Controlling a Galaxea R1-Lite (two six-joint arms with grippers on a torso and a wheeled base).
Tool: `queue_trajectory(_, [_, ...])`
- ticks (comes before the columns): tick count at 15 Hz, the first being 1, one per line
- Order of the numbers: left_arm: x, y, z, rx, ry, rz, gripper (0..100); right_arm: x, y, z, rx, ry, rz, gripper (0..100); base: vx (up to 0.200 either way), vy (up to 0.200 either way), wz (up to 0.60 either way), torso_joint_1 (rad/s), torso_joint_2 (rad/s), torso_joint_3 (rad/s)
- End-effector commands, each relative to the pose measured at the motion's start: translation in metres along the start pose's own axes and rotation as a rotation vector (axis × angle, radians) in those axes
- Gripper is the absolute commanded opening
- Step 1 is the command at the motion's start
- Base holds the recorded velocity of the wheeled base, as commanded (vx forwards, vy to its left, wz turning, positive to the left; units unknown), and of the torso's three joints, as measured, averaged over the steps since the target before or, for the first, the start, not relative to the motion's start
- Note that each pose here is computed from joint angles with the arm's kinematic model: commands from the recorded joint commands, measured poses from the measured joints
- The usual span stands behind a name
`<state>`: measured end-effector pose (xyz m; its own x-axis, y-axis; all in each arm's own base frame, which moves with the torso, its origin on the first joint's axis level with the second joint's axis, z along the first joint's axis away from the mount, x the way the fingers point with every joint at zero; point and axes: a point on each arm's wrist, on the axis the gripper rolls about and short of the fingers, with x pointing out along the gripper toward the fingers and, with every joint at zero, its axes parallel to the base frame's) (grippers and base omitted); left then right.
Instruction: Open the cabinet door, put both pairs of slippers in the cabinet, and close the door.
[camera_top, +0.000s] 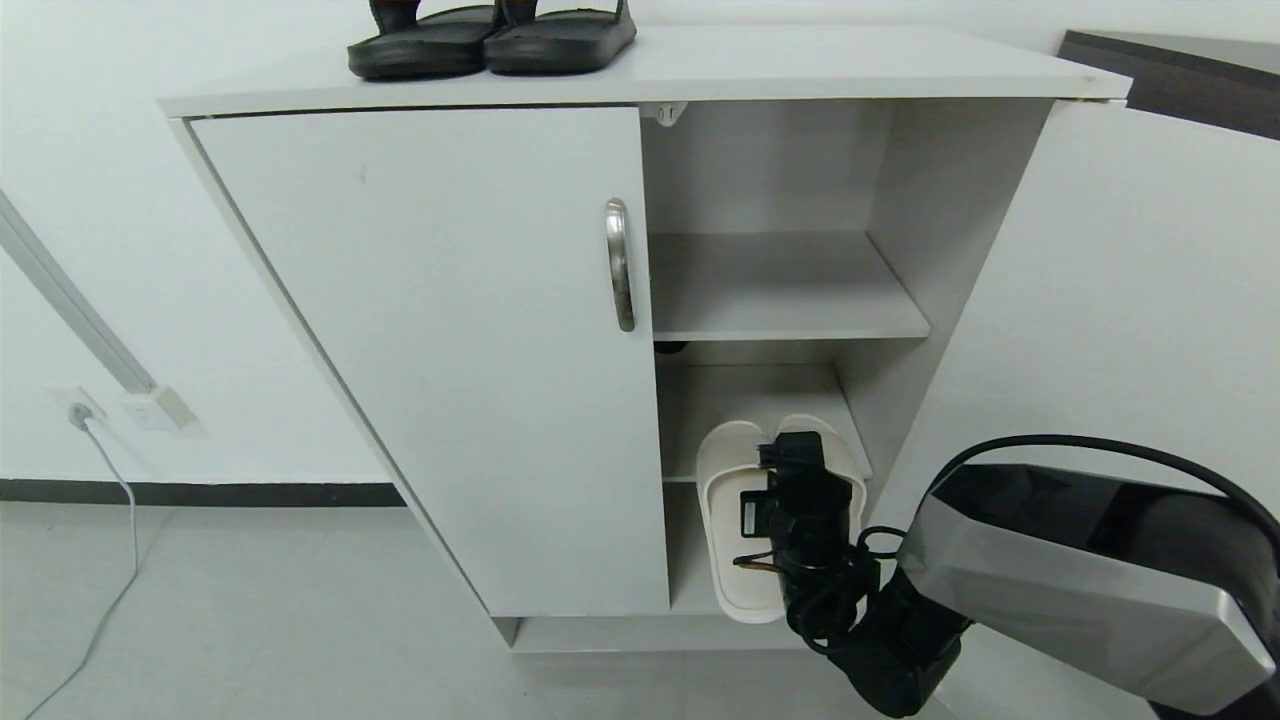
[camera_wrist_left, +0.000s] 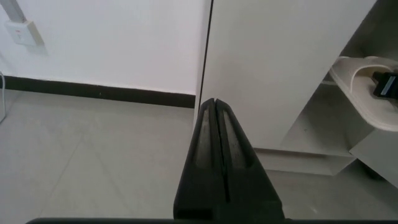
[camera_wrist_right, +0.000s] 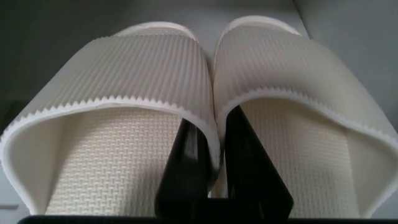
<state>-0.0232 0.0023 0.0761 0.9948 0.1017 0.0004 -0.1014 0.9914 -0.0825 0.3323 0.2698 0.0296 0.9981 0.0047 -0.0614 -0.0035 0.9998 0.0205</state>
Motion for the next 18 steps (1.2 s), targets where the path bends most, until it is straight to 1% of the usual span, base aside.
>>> queue_trajectory(1, [0.0, 0.0, 0.0, -0.002, 0.002, 0.003, 0, -0.001, 0.0, 0.001, 0.01, -0.008, 0.017, 0, 0.2, 0.0, 0.0, 0.007, 0.0, -0.002])
queue_trajectory(2, [0.0, 0.0, 0.0, -0.003, 0.003, 0.003, 0, -0.002, -0.001, 0.0, 0.008, -0.005, 0.043, 0, 0.2, 0.0, 0.0, 0.002, 0.0, 0.002])
queue_trajectory(3, [0.0, 0.0, 0.0, -0.003, 0.003, 0.001, 0, -0.001, -0.001, -0.001, 0.009, -0.003, 0.052, 0, 0.0, 0.0, 0.0, 0.0, 0.0, 0.0])
queue_trajectory(6, [0.0, 0.0, 0.0, -0.003, 0.003, 0.003, 0, 0.016, -0.005, -0.006, 0.011, -0.004, 0.025, 0, 0.0, 0.0, 0.0, 0.0, 0.0, 0.0])
queue_trajectory(10, [0.0, 0.0, 0.0, -0.005, 0.003, 0.003, 0, 0.038, 0.0, -0.007, 0.012, -0.003, 0.022, 0, 0.0, 0.0, 0.0, 0.0, 0.0, 0.0])
queue_trajectory(15, [0.0, 0.0, 0.0, -0.006, 0.002, 0.003, 0, 0.066, 0.004, -0.002, -0.003, 0.023, 0.021, 0, 0.0, 0.0, 0.0, 0.0, 0.0, 0.0])
queue_trajectory(18, [0.0, 0.0, 0.0, -0.006, 0.003, 0.003, 0, 0.082, 0.003, 0.004, 0.007, 0.008, 0.006, 0, 0.0, 0.0, 0.0, 0.0, 0.0, 0.0])
